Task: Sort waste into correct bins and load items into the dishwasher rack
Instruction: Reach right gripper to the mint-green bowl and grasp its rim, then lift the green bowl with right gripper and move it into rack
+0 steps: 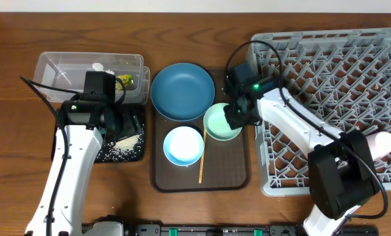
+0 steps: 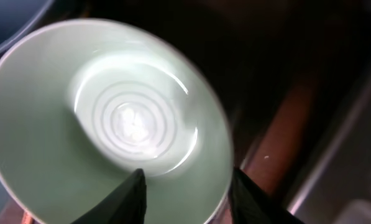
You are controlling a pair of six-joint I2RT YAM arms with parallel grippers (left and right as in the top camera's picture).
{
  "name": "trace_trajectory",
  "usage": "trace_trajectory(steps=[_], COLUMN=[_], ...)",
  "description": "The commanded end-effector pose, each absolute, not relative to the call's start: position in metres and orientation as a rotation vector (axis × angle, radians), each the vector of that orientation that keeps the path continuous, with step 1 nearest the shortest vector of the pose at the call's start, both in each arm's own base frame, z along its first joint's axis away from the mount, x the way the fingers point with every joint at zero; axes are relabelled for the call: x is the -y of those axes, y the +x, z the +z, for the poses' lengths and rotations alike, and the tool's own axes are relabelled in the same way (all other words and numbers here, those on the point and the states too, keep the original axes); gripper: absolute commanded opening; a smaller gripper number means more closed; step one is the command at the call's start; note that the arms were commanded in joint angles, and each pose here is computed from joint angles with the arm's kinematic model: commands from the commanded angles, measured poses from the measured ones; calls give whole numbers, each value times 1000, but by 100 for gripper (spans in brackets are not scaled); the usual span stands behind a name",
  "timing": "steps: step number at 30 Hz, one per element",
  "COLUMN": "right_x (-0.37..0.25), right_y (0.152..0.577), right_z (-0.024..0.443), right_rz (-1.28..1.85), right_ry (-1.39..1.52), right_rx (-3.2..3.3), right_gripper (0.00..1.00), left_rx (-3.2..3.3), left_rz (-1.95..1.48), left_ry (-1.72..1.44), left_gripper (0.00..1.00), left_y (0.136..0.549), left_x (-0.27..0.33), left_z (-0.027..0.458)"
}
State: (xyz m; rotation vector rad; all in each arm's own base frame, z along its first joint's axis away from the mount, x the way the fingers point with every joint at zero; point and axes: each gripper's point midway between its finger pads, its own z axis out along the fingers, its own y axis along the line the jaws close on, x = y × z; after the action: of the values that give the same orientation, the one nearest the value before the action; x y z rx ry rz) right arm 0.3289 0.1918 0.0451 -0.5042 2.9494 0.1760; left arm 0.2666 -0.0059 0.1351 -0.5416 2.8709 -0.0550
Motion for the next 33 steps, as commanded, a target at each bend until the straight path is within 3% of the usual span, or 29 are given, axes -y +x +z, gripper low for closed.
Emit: trace_trajectory(steps=[1,8,22,24,27,33], right_x=[-200,-200,-195,-194,-193,-191], right_y=[325,320,311,310,309,309], right_z=[43,42,29,26,24,24], right_rz=[168,165,136,130,126,124], right_ry=[-484,-420,-424,-426,-425,-391], right_rx=[-2964,-2992,-3043,-3054,-3061,-3070], right_gripper=[37,21,20,17,5,1], left_rx=[-2872,-2873,-2875,-2875,-2875,-2875], left_rz=[-25,-25,-24,-24,-24,-24], left_ry=[-558,-559,-559,-559,-559,-559], left_gripper=[81,82,82,82,82,82], left_y=[265,265,265,265,265,265], left_x=[2,1,1,1,1,1], left_z=[134,134,133,133,133,133])
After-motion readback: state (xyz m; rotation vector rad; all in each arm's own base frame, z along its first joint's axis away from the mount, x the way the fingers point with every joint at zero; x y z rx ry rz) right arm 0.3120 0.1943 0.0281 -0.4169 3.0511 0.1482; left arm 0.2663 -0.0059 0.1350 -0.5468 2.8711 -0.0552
